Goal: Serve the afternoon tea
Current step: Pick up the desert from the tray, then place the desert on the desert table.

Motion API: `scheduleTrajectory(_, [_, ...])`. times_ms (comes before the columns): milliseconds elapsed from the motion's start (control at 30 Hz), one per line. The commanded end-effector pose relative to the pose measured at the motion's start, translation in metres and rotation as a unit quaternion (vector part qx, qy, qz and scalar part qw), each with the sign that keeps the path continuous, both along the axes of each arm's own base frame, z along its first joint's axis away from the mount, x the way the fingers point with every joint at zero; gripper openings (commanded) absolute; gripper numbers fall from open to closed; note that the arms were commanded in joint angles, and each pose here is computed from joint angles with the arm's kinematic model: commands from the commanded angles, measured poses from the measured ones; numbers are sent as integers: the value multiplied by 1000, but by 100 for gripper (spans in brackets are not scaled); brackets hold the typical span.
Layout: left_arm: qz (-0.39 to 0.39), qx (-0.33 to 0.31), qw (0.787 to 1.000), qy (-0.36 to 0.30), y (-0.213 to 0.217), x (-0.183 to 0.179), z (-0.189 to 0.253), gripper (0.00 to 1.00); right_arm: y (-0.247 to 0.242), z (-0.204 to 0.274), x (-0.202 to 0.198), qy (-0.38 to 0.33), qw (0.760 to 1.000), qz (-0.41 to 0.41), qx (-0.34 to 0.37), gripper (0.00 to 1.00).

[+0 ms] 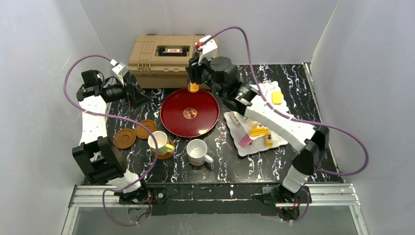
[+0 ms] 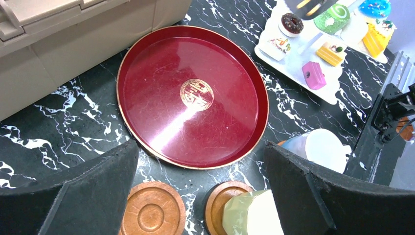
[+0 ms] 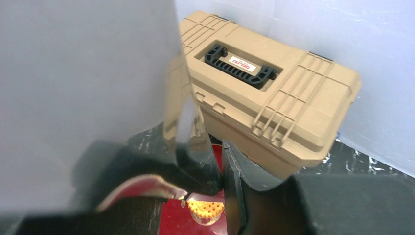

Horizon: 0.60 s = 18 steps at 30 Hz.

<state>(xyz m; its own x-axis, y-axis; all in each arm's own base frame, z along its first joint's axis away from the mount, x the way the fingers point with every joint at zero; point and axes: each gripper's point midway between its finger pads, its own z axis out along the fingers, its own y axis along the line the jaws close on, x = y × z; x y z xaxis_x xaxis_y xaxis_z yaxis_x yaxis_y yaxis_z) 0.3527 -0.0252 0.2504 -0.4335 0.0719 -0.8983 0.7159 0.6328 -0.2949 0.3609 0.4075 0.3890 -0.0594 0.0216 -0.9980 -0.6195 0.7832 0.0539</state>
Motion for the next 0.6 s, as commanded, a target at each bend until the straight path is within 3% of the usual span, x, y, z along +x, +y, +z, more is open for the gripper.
scheduleTrajectory(0, [-11, -15, 1000, -18, -7, -10, 20, 98, -47, 46, -24, -16, 1000, -21, 2, 39])
scheduleTrajectory(567, [-12, -15, 1000, -19, -7, -11, 21, 98, -184, 71, -97, 22, 994, -103, -30, 42])
